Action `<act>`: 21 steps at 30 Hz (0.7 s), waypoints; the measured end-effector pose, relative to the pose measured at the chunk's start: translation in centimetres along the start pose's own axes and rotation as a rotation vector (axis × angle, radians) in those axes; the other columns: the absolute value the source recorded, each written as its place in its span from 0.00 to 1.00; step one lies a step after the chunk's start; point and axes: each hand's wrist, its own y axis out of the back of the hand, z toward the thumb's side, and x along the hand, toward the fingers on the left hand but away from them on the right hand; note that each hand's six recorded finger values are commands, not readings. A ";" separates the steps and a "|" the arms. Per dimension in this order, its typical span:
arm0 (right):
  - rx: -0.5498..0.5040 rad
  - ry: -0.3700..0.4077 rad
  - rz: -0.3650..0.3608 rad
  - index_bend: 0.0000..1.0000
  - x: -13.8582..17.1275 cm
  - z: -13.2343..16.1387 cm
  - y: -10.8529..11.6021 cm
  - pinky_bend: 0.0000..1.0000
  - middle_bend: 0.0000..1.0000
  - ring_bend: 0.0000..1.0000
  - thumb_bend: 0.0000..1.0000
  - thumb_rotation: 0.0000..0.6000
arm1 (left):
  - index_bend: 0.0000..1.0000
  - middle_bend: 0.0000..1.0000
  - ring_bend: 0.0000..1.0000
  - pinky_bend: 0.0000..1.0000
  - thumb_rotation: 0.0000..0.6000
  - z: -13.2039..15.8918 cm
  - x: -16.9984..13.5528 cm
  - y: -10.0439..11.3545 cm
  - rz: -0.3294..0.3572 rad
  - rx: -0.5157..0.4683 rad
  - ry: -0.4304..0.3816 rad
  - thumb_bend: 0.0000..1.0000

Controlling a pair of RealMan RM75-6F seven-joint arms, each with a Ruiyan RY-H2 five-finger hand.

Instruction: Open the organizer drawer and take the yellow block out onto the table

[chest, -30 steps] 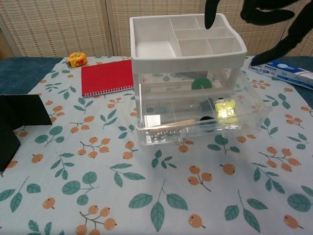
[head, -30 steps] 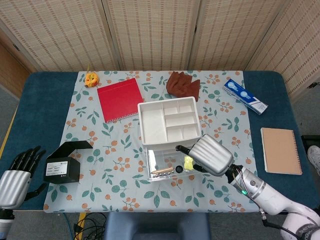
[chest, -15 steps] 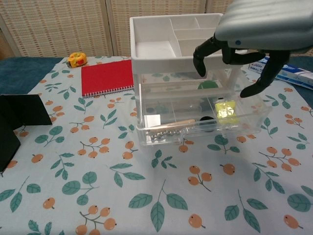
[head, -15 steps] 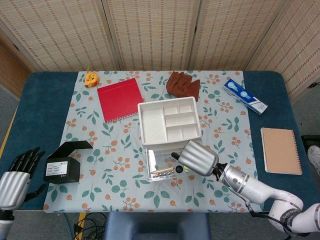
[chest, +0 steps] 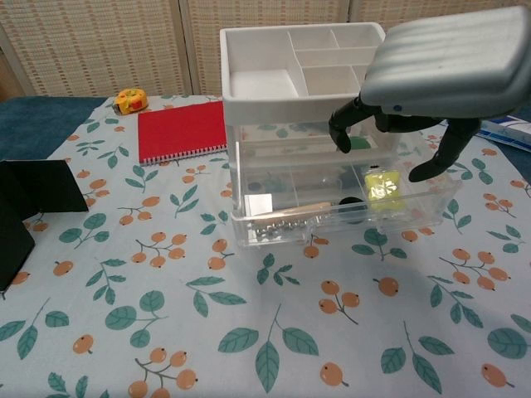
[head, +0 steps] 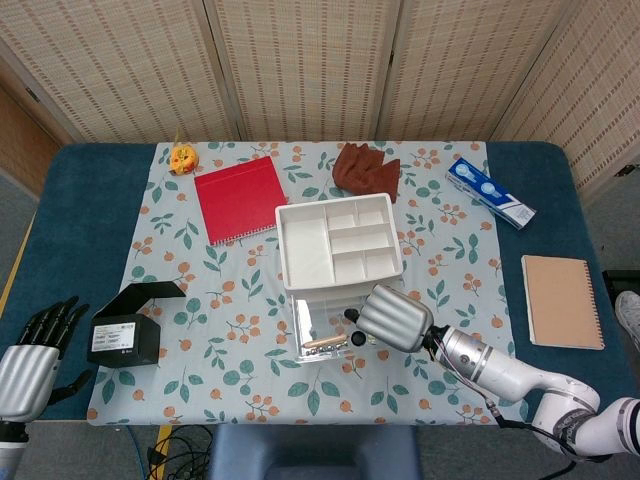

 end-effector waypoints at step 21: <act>0.048 0.040 0.046 0.37 -1.4 0.5 -1.4 1.00 0.94 1.00 0.01 1.00 | 0.08 0.06 0.07 0.11 1.00 -0.2 0.3 -0.4 -0.011 -0.002 0.006 0.20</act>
